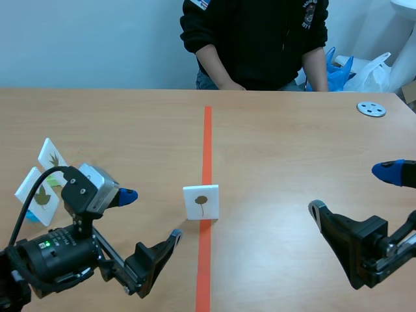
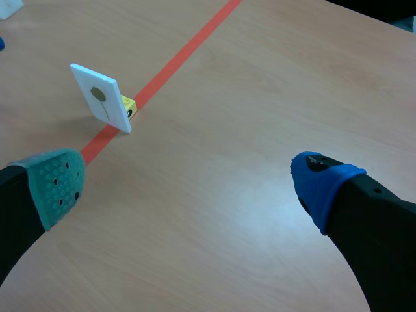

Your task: Sort the leaf by its shape. The table is split by an orange tape line. A compound leaf with several leaflets goes to the left side, a simple leaf with one blade goes to the right side. Return to the home posture when a red brick is placed on the table.

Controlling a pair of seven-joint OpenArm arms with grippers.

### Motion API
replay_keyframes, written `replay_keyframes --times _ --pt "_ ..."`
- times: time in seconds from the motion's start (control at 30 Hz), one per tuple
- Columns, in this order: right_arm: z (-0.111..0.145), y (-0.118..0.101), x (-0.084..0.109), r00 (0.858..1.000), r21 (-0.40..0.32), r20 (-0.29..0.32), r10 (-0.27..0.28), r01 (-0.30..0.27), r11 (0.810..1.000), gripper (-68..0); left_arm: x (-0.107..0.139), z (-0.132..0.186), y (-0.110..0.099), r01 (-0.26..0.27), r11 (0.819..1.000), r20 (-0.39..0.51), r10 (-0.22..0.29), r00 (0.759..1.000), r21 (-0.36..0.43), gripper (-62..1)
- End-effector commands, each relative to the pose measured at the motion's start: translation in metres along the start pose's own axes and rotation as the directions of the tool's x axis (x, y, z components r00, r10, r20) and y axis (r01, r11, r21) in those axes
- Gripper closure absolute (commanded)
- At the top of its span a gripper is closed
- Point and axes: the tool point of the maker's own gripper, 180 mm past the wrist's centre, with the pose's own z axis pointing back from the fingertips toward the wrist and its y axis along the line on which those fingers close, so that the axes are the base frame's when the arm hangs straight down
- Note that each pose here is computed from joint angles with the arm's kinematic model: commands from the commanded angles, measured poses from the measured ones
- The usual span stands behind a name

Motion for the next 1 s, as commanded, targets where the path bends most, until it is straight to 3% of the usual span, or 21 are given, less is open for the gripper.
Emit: replay_keyframes --times 0.0,0.53,0.97 --pt "0.0 -0.005 0.007 1.0 -0.014 0.022 0.005 -0.005 1.0 -67.9 0.012 -0.006 0.003 0.014 1.0 0.046 -0.014 0.999 0.001 -62.3" --pt "0.0 -0.005 0.007 1.0 -0.014 0.022 0.006 -0.006 1.0 -67.9 0.0 -0.045 0.012 0.071 0.996 0.066 -0.067 0.996 -0.06 -62.3" --pt "0.0 -0.005 0.006 1.0 -0.017 0.022 0.005 -0.004 1.0 -67.9 -0.001 -0.071 -0.005 0.162 0.976 0.084 -0.151 0.985 -0.146 -62.3"
